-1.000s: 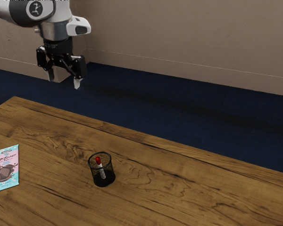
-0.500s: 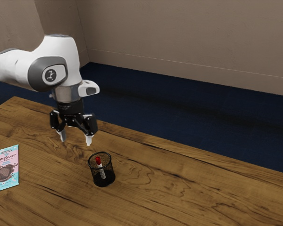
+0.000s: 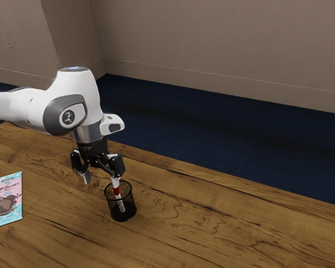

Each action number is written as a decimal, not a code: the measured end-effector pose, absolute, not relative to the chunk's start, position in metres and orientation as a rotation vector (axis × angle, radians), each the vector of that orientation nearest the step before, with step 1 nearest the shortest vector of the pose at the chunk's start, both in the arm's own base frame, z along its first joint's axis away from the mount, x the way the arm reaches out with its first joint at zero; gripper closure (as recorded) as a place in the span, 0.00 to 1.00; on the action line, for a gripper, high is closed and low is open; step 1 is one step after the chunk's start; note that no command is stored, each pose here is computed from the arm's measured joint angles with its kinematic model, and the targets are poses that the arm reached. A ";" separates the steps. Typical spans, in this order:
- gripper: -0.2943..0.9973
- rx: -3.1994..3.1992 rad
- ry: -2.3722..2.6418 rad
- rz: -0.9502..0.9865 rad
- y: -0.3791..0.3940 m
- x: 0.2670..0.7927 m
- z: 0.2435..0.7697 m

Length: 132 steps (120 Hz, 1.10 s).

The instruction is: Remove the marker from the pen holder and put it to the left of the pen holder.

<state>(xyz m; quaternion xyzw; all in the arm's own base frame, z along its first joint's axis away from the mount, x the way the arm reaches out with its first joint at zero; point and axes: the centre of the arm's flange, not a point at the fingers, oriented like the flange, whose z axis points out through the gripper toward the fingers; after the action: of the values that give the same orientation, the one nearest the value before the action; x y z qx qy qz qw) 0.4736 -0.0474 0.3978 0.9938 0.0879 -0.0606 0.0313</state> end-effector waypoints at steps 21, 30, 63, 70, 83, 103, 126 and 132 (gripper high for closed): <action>0.23 3.065 0.210 -0.156 -0.055 0.480 0.388; 0.23 3.061 0.196 -0.143 -0.056 0.483 0.385; 0.23 3.049 0.164 -0.149 -0.056 0.484 0.367; 0.23 3.049 0.161 -0.154 -0.055 0.484 0.364; 0.23 3.048 0.151 -0.161 -0.054 0.482 0.360; 0.23 3.050 0.138 -0.173 -0.052 0.478 0.354; 0.23 3.051 0.112 -0.132 -0.054 0.483 0.354; 0.23 3.052 0.106 -0.126 -0.054 0.485 0.353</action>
<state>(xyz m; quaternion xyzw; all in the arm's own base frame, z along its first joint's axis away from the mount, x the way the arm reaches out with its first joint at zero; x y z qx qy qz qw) 0.4845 -0.0540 0.3533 0.9976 0.0346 -0.0412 0.0428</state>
